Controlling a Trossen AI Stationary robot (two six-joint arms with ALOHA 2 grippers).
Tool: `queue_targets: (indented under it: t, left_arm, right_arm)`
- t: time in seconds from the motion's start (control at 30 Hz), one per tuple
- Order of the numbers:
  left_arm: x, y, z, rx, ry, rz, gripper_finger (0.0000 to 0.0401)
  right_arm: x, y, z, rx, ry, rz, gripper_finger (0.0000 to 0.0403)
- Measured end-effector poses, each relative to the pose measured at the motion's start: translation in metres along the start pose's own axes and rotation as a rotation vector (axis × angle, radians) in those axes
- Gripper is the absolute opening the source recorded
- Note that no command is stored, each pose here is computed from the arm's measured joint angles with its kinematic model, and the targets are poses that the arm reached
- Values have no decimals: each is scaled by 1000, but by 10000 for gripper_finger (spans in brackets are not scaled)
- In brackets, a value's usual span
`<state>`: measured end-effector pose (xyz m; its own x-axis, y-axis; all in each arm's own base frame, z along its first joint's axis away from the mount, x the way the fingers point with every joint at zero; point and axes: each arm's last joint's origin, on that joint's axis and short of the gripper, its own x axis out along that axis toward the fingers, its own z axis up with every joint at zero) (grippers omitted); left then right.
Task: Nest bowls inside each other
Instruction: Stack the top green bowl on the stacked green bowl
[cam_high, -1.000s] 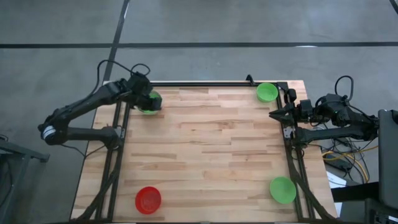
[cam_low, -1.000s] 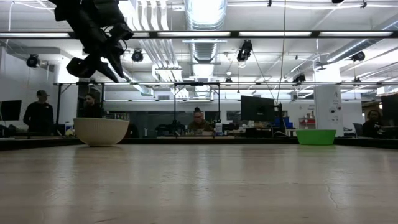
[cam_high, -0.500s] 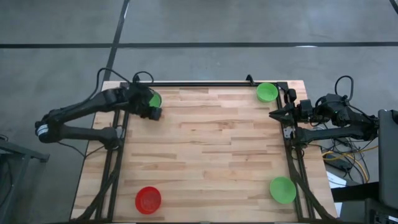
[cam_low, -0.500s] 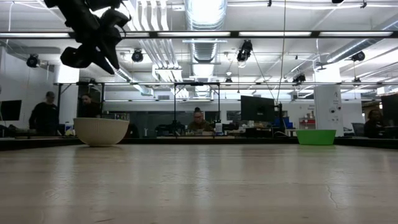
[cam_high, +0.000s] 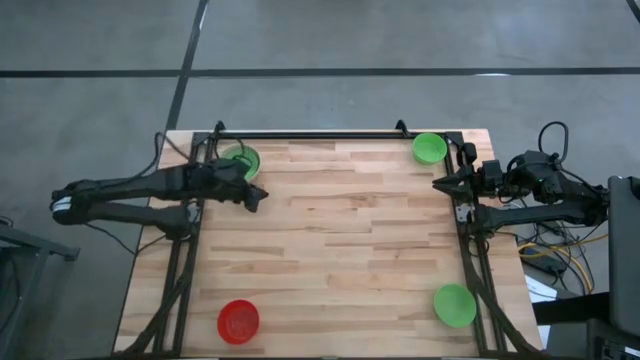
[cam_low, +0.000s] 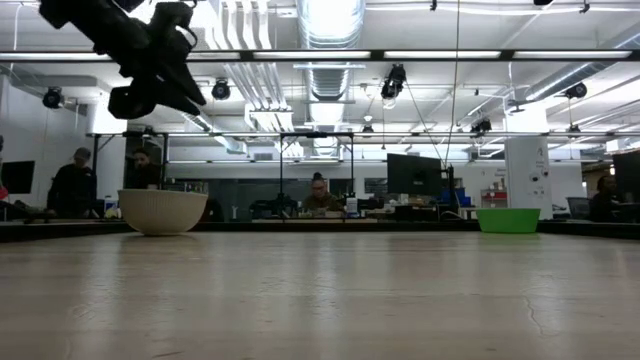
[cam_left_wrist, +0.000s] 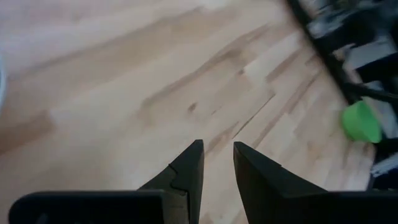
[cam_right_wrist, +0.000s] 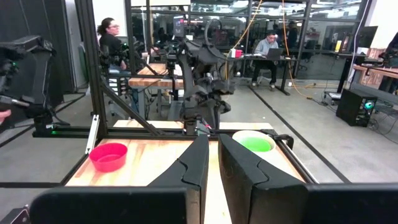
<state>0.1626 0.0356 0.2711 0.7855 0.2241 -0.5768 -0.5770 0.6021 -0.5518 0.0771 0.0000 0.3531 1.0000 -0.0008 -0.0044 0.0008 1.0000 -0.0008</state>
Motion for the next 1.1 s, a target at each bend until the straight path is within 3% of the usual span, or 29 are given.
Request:
queue_targets:
  t: [0.1,0.27,0.43,0.87,1.1]
  left_arm:
    - [-3,5,-5,101,-88,-76,92]
    - [-4,24,-23,140,-202,-161,92]
    - [-12,32,-30,268,-403,-282,92]
    - [-22,34,-31,480,-466,-253,92]
    - [-22,34,-31,495,-467,-249,92]
  right_arm:
    - [0,0,0,0,0,0,34]
    - [0,0,0,0,0,0,34]
    - [0,0,0,0,0,0,34]
    - [0,0,0,0,0,0,34]
    - [0,0,0,0,0,0,34]
